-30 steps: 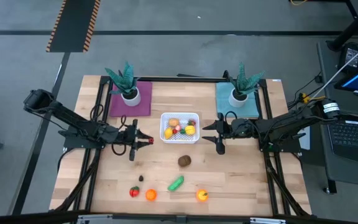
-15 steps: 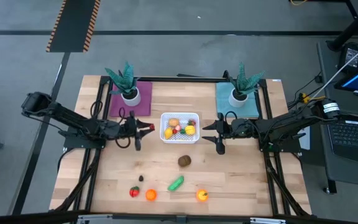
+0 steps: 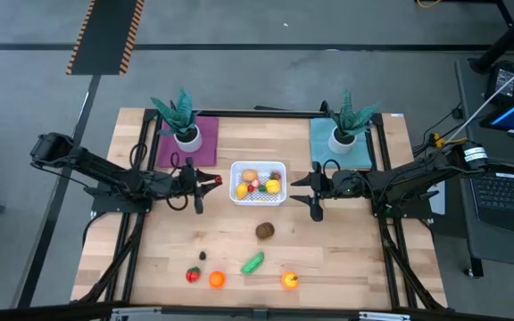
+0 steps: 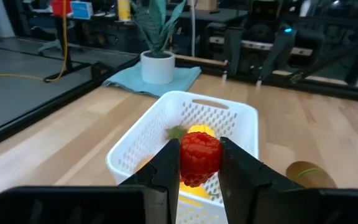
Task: Pick and placing Produce into tupperware
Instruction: Put the red raspberry into the white bin
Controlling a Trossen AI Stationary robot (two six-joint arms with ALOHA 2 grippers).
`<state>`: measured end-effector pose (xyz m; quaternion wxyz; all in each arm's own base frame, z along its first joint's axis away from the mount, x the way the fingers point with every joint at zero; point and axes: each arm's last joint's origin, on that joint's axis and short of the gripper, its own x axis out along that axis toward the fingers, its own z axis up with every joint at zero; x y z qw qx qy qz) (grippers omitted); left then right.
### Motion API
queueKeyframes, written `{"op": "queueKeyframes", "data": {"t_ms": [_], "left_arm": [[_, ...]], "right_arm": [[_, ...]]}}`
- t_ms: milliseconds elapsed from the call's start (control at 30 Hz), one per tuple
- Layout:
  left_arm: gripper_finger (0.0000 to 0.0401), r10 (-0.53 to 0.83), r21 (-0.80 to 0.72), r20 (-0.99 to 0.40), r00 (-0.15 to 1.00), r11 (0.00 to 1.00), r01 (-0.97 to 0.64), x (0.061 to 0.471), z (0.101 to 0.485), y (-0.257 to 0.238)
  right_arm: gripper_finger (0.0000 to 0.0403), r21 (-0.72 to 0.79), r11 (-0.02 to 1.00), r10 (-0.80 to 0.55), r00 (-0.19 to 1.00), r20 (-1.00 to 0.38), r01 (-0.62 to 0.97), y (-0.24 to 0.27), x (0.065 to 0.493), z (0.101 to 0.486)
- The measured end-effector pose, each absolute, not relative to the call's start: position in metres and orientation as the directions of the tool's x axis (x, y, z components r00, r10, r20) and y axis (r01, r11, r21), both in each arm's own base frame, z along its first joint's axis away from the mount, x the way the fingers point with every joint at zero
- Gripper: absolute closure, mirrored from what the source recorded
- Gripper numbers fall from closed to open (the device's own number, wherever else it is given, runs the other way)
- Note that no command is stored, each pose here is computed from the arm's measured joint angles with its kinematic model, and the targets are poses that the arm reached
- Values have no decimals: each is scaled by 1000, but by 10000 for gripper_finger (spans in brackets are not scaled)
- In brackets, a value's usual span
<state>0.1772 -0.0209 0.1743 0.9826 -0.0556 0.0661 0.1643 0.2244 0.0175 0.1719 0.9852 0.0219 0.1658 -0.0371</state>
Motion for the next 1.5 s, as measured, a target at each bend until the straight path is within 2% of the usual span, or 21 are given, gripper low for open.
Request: {"op": "queueKeyframes", "data": {"t_ms": [233, 700, 1067, 1333, 1500], "left_arm": [[323, 299, -69, -124, 946, 949, -309, 188, 179, -23], [323, 304, -53, -181, 935, 947, -318, 234, 166, 0], [324, 221, -54, -193, 956, 971, -235, 263, 171, 9], [324, 165, -44, -305, 938, 981, -187, 277, 175, 9], [324, 138, -35, -456, 879, 984, -173, 285, 180, 13]], "right_arm": [[203, 31, 996, -69, 942, -328, 84, 17, 224, 172], [203, 14, 997, -70, 942, -328, 79, 17, 224, 172], [203, 1, 997, -70, 942, -328, 74, 17, 224, 172], [203, -7, 997, -70, 942, -328, 71, 17, 224, 172], [203, -8, 997, -69, 942, -328, 71, 17, 224, 172]]}}
